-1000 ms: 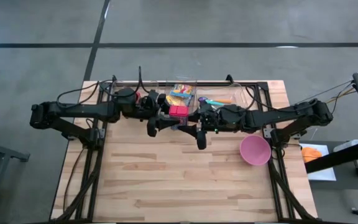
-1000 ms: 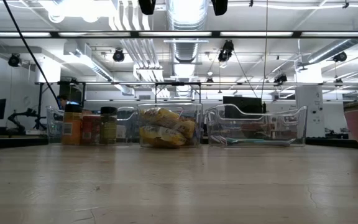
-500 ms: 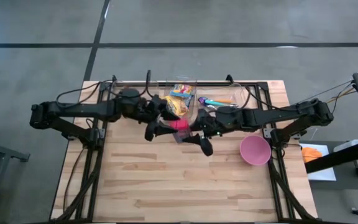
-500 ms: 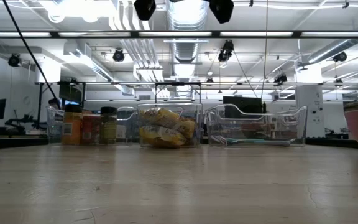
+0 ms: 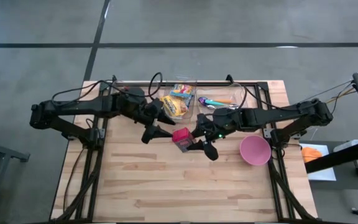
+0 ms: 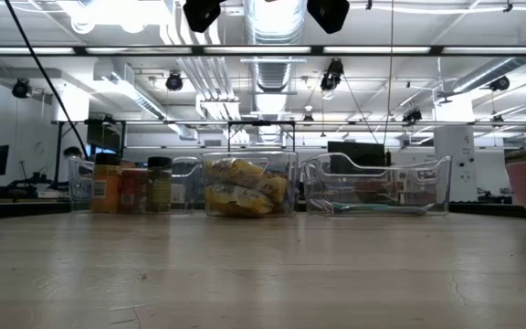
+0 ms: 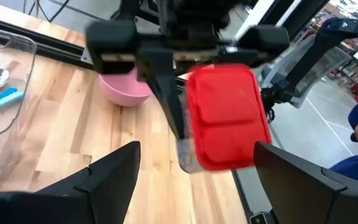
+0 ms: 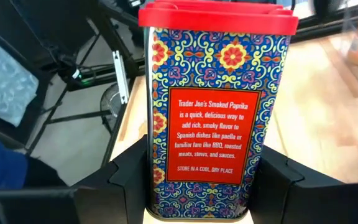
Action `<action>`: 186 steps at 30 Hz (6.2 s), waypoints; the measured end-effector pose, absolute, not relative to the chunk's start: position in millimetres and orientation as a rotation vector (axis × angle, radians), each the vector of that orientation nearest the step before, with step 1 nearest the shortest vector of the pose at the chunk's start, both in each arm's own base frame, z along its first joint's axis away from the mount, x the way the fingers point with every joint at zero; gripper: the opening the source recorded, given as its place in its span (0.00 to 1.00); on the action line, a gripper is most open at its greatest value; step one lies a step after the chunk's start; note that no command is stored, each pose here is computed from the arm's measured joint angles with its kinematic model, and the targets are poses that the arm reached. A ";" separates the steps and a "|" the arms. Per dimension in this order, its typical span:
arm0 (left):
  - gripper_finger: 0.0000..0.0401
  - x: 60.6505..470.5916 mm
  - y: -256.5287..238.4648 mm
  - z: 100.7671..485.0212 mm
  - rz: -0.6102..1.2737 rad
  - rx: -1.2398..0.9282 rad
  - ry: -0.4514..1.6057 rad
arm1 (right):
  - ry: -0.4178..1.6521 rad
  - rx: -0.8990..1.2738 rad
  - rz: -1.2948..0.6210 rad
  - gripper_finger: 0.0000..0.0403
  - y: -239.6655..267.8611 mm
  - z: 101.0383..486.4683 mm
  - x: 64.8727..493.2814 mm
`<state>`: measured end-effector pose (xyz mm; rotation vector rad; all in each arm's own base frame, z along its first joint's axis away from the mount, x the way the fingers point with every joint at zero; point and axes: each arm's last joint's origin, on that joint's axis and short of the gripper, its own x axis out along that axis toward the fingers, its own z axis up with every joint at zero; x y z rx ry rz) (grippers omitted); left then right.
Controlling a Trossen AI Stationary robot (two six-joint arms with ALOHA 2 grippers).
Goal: Pick & Place Food Item
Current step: Put the red seasoning can into the left transparent bin
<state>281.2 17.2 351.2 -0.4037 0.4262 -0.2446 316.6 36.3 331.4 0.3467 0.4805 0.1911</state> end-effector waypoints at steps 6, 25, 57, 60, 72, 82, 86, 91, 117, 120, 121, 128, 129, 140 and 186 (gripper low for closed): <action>0.80 280.7 16.8 349.8 -0.255 -0.410 0.441 | 0.495 0.352 0.196 0.47 36.3 326.5 320.7; 0.80 276.9 14.4 342.5 -0.315 -0.449 0.533 | 0.594 0.393 0.247 0.47 39.0 300.1 344.5; 0.80 282.9 5.7 320.4 -0.328 -0.464 0.709 | 0.625 0.383 0.230 0.47 31.2 318.9 377.9; 0.80 284.0 5.6 320.3 -0.330 -0.463 0.703 | 0.634 0.392 0.235 0.47 31.6 318.3 377.4; 0.80 284.0 5.1 320.2 -0.331 -0.538 0.721 | 0.643 0.397 0.250 0.47 32.3 317.2 377.2; 0.75 284.4 5.3 320.8 -0.322 -0.545 0.715 | 0.647 0.404 0.268 0.47 33.2 317.0 377.0; 0.58 284.4 5.1 320.9 -0.318 -0.542 0.714 | 0.655 0.421 0.260 0.47 33.0 316.3 376.7; 0.53 284.4 5.3 321.2 -0.316 -0.539 0.710 | 0.657 0.429 0.258 0.47 33.2 316.1 376.7; 0.53 285.3 2.6 321.7 -0.291 -0.601 0.716 | 0.651 0.459 0.250 0.87 33.9 317.7 376.7; 0.53 285.3 2.6 321.6 -0.289 -0.607 0.718 | 0.661 0.461 0.245 0.87 33.6 316.9 376.2; 0.53 284.8 2.6 322.2 -0.290 -0.608 0.716 | 0.672 0.462 0.242 0.87 33.5 316.2 375.6; 0.53 278.0 2.8 328.7 -0.260 -0.621 0.700 | 0.748 0.439 0.118 0.87 28.7 312.2 367.0; 0.53 276.1 2.9 330.1 -0.252 -0.620 0.697 | 0.747 0.435 0.103 0.87 27.7 312.9 366.0; 0.53 256.3 19.9 333.3 -0.044 -0.689 0.734 | 0.675 0.382 -0.074 0.87 16.7 341.7 340.0; 0.53 241.2 248.7 292.2 0.814 -0.926 1.105 | 0.751 0.358 -0.136 0.87 14.6 353.6 310.1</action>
